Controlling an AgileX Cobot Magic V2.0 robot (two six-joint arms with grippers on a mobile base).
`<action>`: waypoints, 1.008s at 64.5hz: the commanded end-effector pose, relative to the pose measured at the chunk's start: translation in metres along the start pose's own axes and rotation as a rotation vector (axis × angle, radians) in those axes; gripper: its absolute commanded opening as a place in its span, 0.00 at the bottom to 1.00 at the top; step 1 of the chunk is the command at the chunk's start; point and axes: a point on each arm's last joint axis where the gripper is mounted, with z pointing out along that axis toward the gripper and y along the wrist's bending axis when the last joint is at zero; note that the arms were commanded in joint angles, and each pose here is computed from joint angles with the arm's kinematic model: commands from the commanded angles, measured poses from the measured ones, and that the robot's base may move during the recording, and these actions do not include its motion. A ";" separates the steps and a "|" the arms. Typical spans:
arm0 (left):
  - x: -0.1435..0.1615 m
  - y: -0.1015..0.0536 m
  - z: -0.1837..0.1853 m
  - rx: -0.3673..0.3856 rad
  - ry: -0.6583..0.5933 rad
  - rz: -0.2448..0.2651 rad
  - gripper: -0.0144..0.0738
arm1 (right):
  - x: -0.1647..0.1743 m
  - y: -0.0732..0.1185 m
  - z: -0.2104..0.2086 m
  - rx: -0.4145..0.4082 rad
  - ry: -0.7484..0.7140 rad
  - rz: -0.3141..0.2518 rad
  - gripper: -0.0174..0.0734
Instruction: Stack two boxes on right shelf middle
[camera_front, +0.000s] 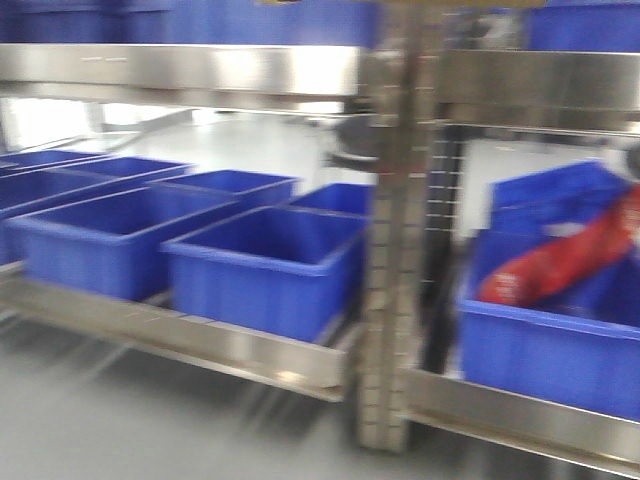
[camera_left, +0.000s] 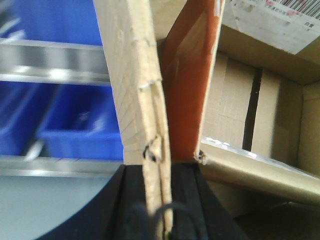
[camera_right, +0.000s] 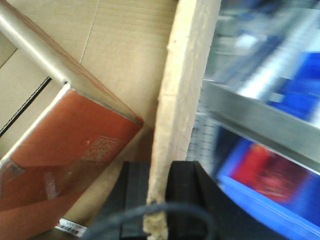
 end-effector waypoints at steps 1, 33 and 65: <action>-0.007 0.001 -0.010 -0.015 -0.073 0.017 0.04 | -0.008 -0.002 -0.009 0.027 -0.076 -0.027 0.02; -0.007 0.001 -0.010 -0.015 -0.073 0.017 0.04 | -0.008 -0.002 -0.009 0.027 -0.076 -0.027 0.02; -0.007 0.001 -0.010 -0.015 -0.073 0.017 0.04 | -0.008 -0.002 -0.009 0.027 -0.076 -0.027 0.02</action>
